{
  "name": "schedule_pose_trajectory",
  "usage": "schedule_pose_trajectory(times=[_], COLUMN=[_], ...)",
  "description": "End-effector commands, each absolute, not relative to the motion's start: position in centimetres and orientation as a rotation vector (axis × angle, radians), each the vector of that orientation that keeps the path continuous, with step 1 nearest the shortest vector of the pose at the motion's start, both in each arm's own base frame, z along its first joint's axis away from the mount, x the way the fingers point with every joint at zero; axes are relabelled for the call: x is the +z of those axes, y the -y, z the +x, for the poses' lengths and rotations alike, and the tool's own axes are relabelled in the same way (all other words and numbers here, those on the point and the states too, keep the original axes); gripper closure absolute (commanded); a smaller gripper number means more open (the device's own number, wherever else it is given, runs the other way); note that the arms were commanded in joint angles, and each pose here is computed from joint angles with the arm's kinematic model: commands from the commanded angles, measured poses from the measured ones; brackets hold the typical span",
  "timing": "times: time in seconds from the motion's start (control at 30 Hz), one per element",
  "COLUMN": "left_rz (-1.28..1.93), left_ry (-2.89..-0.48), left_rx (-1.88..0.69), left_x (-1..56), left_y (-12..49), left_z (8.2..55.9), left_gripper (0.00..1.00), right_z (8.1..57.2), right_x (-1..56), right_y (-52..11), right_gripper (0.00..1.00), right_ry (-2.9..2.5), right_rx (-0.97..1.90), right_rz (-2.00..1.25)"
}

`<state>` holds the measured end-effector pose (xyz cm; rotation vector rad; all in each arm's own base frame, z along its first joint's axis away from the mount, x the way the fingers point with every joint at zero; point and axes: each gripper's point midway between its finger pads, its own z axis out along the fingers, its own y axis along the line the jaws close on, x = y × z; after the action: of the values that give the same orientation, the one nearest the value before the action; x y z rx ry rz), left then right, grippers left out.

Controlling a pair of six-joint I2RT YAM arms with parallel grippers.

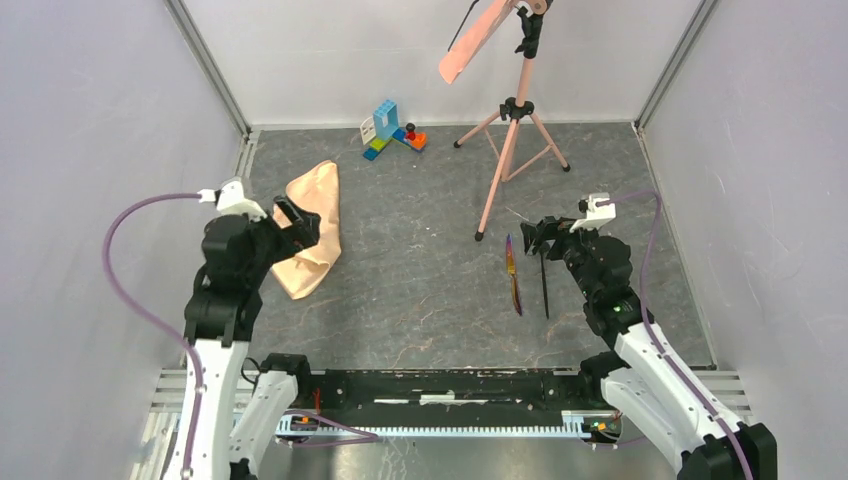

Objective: Fold the napkin into a case and place the utensils inside
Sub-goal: Move the crumpled napkin to the center of the board.

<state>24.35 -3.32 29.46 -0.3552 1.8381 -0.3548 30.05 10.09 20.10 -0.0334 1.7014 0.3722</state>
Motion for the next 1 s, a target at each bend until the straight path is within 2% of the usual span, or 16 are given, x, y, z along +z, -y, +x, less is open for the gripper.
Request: schedule_pose_trajectory(times=[0.0, 0.13, 0.33, 0.43, 0.57, 0.73, 0.8, 0.87, 0.93, 0.97], left_rz=[-0.529, -0.873, -1.268, -1.352, -1.427, -1.375, -1.391, -1.356, -1.227, -1.112], left_ry=[-2.105, -2.147, -1.934, -1.896, -1.968, -2.083, -2.134, -2.166, -2.182, -2.220], left_rx=[-0.240, -0.021, -0.078, -0.107, -0.104, -0.250, -0.279, -0.313, -0.290, -0.258], left_x=[22.6, 17.9, 14.8, 13.1, 10.2, 7.4, 6.3, 5.9, 6.5, 6.8], left_y=[2.0, -1.5, -4.0, -4.4, -4.2, -1.9, -1.2, -0.2, 1.2, 3.0], left_z=[25.1, 25.5, 27.5, 29.0, 31.1, 34.6, 34.8, 34.6, 34.3, 33.8], left_gripper=[0.00, 0.00, 0.00, 0.00, 0.00, 0.00, 0.08, 0.32, 0.48, 0.53], right_z=[30.6, 30.5, 29.8, 29.7, 29.9, 29.9, 29.8, 29.7, 29.2, 28.8], right_x=[20.4, 19.8, 18.1, 17.2, 16.9, 17.0, 16.9, 16.8, 16.8, 16.7], right_y=[-10.6, -11.7, -14.5, -14.7, -13.8, -13.6, -14.1, -14.8, -16.1, -16.8], right_gripper=[0.02, 0.02, 0.02, 0.02, 0.02, 0.02, 0.02, 0.02, 0.02, 0.02], right_ry=[-1.695, -1.714, -1.756, -1.796, -1.814, -1.820, -1.829, -1.837, -1.828, -1.822], right_rx=[0.407, 0.464, 0.599, 0.614, 0.580, 0.558, 0.572, 0.599, 0.646, 0.671], right_rz=[0.006, -0.029, -0.155, -0.134, -0.070, -0.080, -0.120, -0.174, -0.257, -0.299])
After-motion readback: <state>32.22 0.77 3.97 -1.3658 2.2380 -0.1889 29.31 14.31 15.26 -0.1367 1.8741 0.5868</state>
